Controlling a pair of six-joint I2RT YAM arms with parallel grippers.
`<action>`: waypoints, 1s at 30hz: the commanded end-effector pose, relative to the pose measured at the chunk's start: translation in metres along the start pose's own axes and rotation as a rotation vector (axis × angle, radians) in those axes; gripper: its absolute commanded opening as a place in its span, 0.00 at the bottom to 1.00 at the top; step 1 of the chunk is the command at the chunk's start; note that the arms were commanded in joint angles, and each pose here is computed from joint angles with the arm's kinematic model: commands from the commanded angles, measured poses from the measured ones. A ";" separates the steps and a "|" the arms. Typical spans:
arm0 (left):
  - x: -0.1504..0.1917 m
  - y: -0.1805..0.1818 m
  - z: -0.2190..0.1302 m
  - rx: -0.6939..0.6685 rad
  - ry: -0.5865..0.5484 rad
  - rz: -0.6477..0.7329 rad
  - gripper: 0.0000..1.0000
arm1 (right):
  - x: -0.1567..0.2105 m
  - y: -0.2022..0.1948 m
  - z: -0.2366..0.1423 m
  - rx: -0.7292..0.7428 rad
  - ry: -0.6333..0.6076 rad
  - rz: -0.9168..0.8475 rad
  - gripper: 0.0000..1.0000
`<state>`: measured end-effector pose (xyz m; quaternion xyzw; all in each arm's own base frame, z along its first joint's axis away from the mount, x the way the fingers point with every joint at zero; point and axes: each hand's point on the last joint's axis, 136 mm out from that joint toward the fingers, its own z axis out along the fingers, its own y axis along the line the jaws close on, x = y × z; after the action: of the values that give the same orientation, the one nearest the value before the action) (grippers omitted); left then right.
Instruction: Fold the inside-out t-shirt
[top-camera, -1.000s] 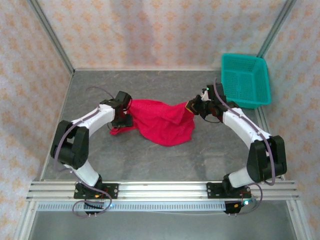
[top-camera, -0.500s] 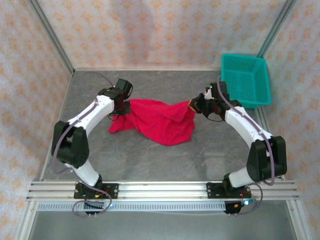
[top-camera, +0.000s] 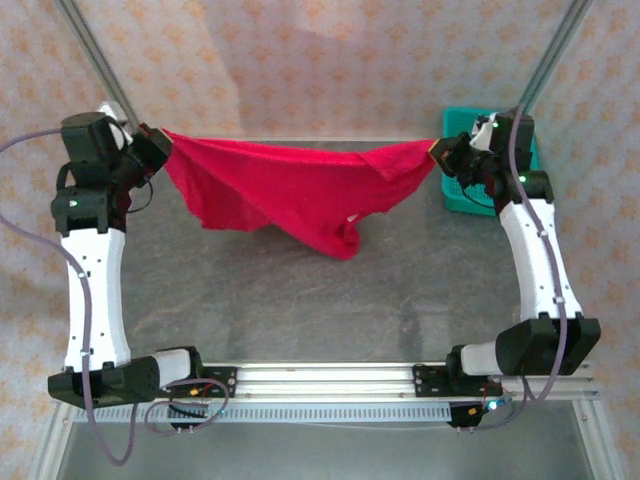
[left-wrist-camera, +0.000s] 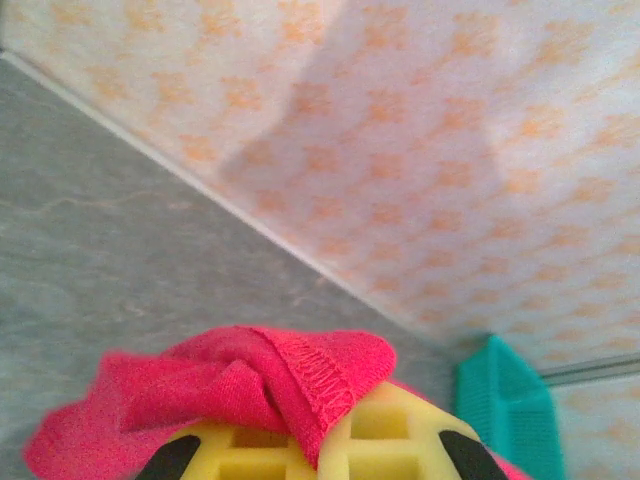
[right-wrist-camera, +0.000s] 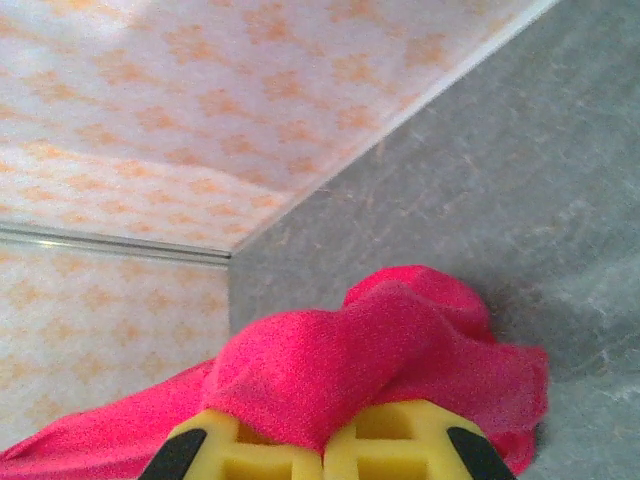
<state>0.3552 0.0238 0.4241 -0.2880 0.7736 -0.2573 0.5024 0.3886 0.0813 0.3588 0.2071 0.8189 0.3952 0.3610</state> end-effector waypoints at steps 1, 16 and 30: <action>0.002 -0.039 -0.006 0.192 0.076 -0.087 0.00 | 0.001 0.030 -0.034 -0.044 -0.025 -0.057 0.00; -0.033 -0.107 -0.175 0.285 -0.283 0.136 0.00 | 0.008 0.140 -0.186 -0.226 -0.284 -0.265 0.00; 0.041 0.000 0.061 0.040 0.122 0.039 0.00 | -0.040 0.025 0.007 -0.020 -0.109 -0.094 0.00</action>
<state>0.3524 -0.0054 0.4349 -0.2395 0.7734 -0.2917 0.5094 0.3682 0.0713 0.4390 0.1663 0.7934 0.3691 0.4545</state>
